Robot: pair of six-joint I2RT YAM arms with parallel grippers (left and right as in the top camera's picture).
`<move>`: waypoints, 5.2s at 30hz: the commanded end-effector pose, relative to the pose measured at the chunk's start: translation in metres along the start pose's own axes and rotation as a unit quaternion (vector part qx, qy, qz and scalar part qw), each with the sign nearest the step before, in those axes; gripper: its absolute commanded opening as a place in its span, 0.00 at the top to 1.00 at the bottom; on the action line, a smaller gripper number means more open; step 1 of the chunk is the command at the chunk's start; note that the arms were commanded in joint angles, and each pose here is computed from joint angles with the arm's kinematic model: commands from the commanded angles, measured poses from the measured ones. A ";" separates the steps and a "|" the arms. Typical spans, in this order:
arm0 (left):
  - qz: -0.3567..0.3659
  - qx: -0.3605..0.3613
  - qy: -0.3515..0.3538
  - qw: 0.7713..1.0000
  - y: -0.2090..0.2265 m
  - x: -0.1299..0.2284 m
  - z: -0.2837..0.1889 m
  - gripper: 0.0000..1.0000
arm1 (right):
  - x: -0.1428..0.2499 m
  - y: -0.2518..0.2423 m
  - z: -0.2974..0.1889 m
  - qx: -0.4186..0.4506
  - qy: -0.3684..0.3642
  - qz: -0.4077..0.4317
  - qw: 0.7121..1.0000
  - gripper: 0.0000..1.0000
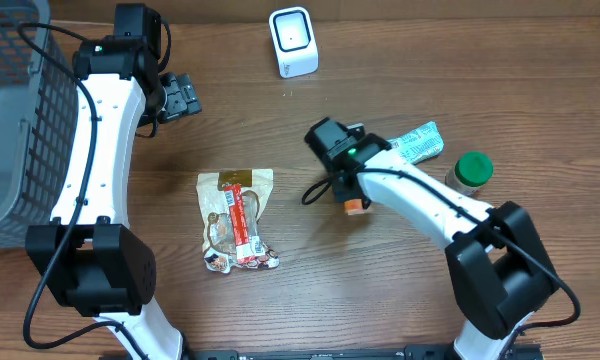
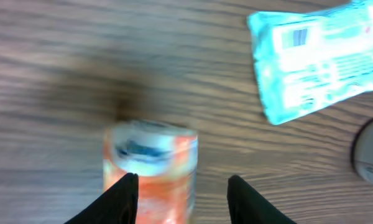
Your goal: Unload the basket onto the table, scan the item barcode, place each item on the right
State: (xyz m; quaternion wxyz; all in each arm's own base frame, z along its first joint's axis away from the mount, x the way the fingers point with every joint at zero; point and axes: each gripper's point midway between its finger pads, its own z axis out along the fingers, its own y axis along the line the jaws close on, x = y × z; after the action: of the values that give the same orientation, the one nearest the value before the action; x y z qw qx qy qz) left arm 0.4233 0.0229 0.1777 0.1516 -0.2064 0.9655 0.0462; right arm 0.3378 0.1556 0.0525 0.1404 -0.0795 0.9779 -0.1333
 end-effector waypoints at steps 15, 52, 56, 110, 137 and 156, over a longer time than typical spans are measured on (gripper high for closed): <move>0.004 -0.004 -0.008 1.000 0.002 -0.004 -0.004 0.00 | 0.010 0.028 -0.010 -0.111 0.038 0.030 0.993 0.59; 0.004 -0.004 -0.008 1.000 0.002 -0.004 -0.004 0.00 | 0.033 0.022 0.029 -0.040 0.000 0.028 0.999 0.72; 0.004 -0.004 -0.008 1.000 0.002 -0.004 -0.004 0.01 | 0.035 0.028 0.028 -0.057 0.007 0.028 0.998 0.74; 0.004 -0.004 -0.008 1.000 0.002 -0.004 -0.004 0.00 | -0.286 0.040 -0.088 -0.536 -0.160 0.158 0.814 0.96; 0.004 -0.004 -0.008 1.000 0.002 -0.004 -0.004 0.00 | -0.335 0.064 -0.017 -0.584 -0.173 0.289 0.739 0.96; 0.004 -0.004 -0.008 1.000 0.002 -0.004 -0.004 0.00 | -0.330 0.070 -0.029 -0.614 -0.164 0.258 0.727 0.96</move>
State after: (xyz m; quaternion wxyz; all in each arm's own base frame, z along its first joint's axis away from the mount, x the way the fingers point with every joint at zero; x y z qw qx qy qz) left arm 0.4233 0.0229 0.1777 0.1516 -0.2064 0.9655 0.0462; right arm 0.6372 0.2865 0.1311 0.2481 0.1124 0.7996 0.5352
